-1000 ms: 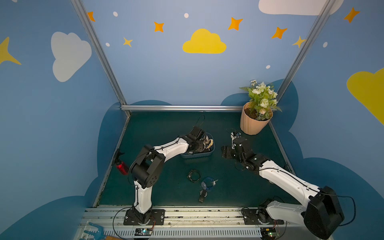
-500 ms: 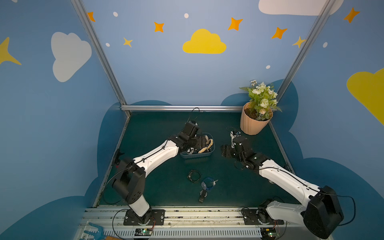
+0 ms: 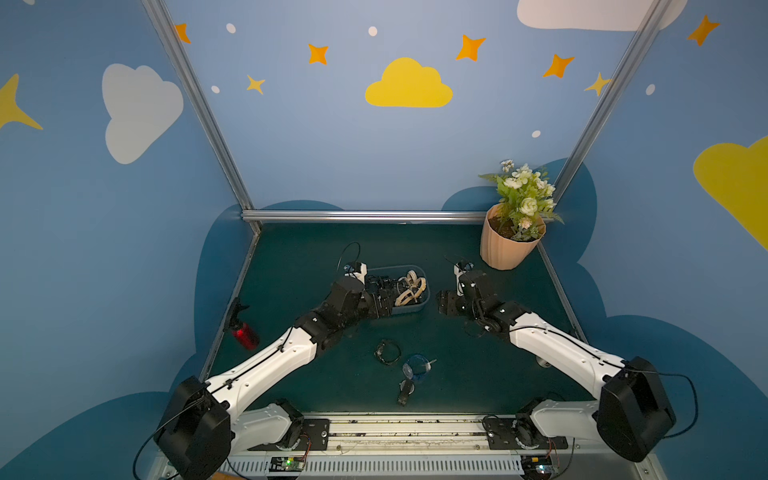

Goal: Put the watch into the storage box
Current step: Place the watch in the storage box, then pick up the watch at the center of the board.

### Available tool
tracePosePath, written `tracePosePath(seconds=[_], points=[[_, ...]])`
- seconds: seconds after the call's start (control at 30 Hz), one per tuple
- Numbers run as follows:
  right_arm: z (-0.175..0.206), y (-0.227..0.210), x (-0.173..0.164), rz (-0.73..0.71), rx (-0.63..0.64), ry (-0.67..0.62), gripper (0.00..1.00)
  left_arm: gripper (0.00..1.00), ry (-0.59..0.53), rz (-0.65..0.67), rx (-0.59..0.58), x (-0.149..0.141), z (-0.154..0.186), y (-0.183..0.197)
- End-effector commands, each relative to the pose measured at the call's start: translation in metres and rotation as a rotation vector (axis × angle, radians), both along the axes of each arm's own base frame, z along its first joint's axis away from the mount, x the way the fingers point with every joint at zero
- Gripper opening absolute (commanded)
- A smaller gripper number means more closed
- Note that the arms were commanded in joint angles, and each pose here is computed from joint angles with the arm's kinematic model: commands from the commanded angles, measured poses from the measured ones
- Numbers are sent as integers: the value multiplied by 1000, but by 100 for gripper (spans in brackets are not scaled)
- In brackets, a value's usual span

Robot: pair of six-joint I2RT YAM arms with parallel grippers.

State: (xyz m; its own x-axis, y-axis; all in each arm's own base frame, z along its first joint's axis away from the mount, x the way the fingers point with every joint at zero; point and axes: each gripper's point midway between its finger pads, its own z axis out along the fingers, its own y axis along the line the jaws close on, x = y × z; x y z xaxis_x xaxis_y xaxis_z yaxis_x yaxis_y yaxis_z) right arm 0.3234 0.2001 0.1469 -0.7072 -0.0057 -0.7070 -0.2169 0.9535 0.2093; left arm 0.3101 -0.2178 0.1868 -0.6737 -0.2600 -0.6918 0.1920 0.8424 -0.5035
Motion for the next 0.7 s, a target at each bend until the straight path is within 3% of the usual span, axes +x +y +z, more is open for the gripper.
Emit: tracePosePath(seconds=[0.0, 0.27, 0.57, 0.67], points=[[9, 14, 2, 38, 28, 10, 82, 100, -36, 40, -61, 4, 16, 2], [-21, 21, -34, 98, 24, 122, 79, 100, -44, 40, -37, 5, 19, 4], [-72, 42, -111, 233, -36, 295, 54, 100, -62, 46, -17, 7, 23, 7], [-85, 51, -133, 271, -45, 336, 52, 100, -71, 52, -6, 8, 21, 9]])
